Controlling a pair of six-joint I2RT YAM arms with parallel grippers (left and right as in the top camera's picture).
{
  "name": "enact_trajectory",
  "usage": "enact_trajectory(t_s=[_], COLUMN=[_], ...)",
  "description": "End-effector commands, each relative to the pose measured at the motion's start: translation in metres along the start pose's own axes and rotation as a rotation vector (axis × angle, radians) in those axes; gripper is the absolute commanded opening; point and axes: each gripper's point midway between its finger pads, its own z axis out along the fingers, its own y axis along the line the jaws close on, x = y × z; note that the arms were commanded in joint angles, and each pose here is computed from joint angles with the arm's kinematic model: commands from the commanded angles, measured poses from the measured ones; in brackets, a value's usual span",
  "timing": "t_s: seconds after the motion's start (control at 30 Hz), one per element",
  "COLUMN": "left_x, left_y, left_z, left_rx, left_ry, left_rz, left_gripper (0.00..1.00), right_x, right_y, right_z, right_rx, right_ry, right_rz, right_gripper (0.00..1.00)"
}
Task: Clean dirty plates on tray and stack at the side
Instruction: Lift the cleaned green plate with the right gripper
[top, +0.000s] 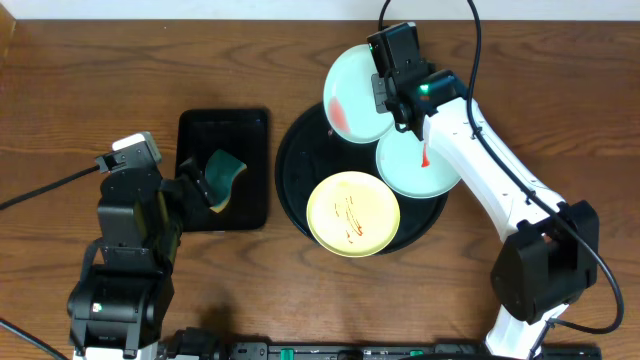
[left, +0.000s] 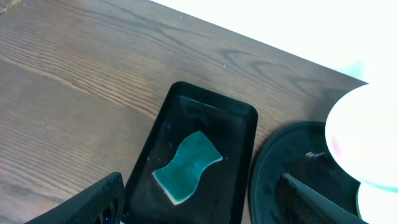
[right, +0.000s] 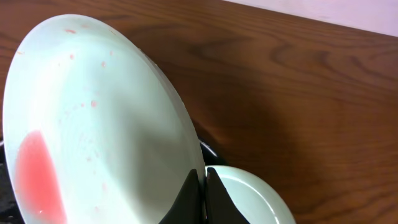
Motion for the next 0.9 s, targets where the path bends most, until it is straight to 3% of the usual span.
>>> enact_trajectory(t_s=[0.0,0.4,0.87], left_x=[-0.008,-0.008,-0.008], left_y=[0.004,0.004,0.004], left_z=[-0.005,-0.005,-0.005], left_rx=[-0.025,-0.024,-0.024], left_ry=[-0.029,-0.027,-0.027], left_rz=[0.022,0.021,0.021], left_gripper=[0.78,0.78,0.78], right_x=[-0.008,-0.015,-0.030], right_y=[0.012,-0.015,0.015], right_z=[-0.007,-0.015,-0.045], right_rx=[-0.047,0.183,0.319], right_ry=[-0.021,-0.070,-0.159], right_rz=[0.025,-0.097,-0.419], right_gripper=[0.01,0.01,0.01])
